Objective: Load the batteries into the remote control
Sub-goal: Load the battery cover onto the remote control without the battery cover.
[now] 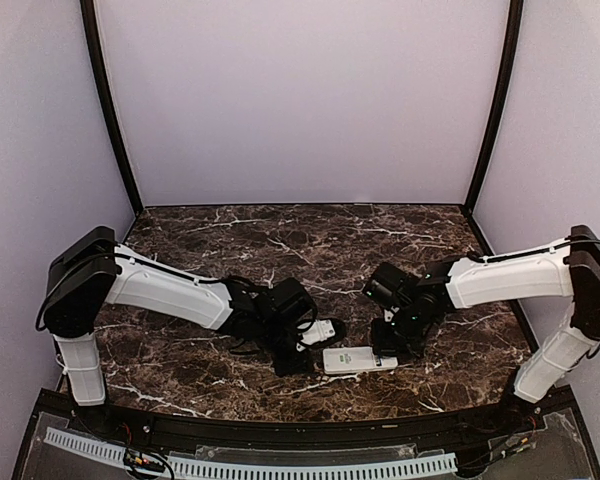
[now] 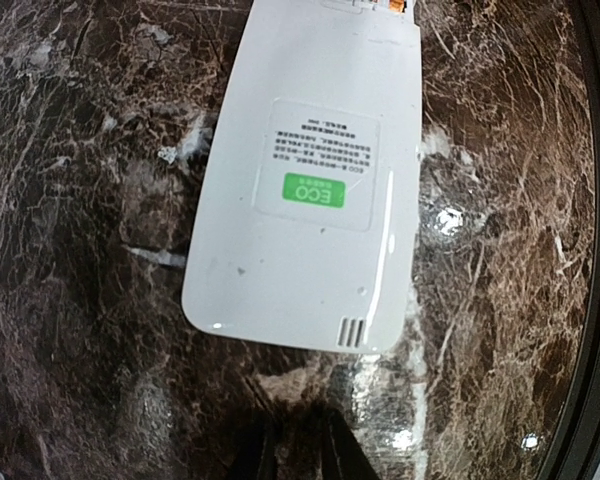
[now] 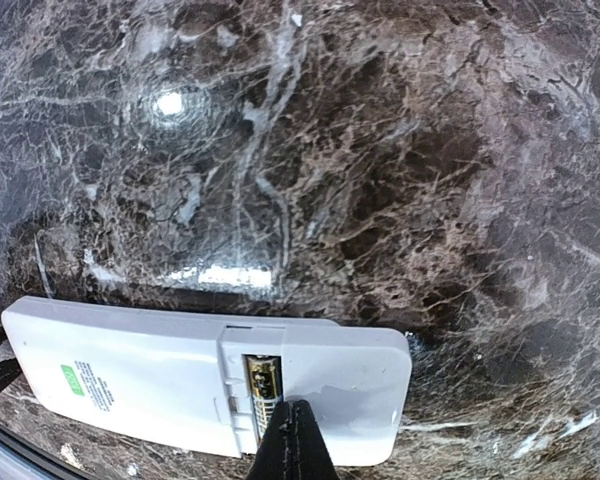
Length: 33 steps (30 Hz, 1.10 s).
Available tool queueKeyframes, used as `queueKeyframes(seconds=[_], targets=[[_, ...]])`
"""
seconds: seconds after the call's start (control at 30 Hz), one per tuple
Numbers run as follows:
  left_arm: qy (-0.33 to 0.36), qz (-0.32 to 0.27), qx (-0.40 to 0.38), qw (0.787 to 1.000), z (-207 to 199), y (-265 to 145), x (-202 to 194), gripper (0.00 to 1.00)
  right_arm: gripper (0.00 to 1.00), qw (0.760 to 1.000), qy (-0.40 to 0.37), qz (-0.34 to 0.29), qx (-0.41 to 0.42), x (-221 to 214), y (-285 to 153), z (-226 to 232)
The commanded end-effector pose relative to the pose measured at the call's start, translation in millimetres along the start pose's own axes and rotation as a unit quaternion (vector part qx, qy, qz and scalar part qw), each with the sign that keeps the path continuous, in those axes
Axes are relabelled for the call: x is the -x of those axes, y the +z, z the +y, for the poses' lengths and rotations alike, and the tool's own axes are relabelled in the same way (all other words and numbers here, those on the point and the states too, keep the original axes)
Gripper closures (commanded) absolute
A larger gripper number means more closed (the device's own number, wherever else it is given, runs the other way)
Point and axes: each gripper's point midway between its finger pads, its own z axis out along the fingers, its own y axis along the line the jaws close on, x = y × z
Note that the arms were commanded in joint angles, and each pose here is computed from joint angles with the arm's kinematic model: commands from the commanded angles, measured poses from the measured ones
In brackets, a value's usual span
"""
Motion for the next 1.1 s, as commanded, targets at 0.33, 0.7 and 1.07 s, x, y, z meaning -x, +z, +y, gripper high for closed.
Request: queueKeyframes(seconds=[0.33, 0.7, 1.07], targets=[[0.0, 0.001, -0.008, 1.0, -0.7, 7.0, 3.0, 0.83, 1.0, 1.0, -0.013, 0.009, -0.001, -2.0, -6.2, 12.9], [0.0, 0.002, -0.01, 1.0, -1.2, 7.8, 2.2, 0.83, 1.0, 0.998, 0.042, -0.028, -0.039, 10.4, -35.3, -25.3], [0.002, 0.001, -0.013, 1.0, -2.3, 7.7, 3.6, 0.83, 1.0, 0.989, 0.067, 0.023, -0.127, -2.1, 2.6, -71.9]])
